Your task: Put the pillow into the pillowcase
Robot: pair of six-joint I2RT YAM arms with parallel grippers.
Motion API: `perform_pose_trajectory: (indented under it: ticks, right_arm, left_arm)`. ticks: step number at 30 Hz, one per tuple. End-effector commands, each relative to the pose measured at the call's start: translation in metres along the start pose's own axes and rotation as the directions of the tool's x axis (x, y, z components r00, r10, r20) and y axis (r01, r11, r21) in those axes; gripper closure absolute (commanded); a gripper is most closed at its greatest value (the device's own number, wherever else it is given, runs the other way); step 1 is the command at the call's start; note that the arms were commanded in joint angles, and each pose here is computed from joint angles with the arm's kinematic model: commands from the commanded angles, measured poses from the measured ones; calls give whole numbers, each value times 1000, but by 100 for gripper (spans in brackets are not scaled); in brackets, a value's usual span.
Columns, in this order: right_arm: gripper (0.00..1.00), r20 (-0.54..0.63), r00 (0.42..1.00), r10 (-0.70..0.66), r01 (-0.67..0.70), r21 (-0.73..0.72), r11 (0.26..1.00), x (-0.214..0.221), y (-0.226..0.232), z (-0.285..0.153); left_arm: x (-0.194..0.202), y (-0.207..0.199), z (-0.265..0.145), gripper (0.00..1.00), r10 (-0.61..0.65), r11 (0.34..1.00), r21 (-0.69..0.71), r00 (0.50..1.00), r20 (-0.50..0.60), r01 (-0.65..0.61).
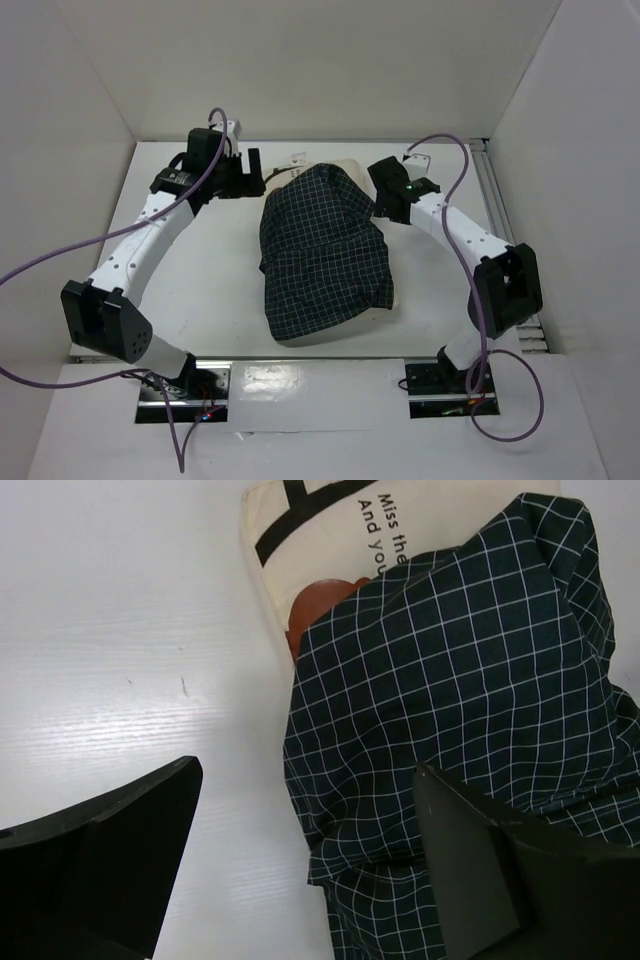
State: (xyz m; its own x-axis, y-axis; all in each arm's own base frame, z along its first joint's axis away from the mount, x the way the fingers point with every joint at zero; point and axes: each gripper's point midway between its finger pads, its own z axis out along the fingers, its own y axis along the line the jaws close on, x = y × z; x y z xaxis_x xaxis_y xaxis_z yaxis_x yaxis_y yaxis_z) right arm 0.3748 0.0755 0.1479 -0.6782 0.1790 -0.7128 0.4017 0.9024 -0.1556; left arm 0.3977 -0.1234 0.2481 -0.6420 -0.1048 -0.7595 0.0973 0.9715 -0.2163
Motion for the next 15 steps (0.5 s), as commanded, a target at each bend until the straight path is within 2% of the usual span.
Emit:
perform_pose_trajectory:
  ticks: [1,9,15]
  right_arm:
    - [0,55,997,61,-55,-95,994,-19,0,-27]
    - [0,86,995,53,-22,-330,944,-17,6,-66]
    - [0,94,995,21,31,-513,858,-8,13,-101]
  left_arm:
    - [12,-11,-2,0,-30,997,63,999,-42,33]
    - [34,-35,21,0,7,994,107,988,-156,10]
    - [31,-48,40,0,22,991,130,984,-179,2]
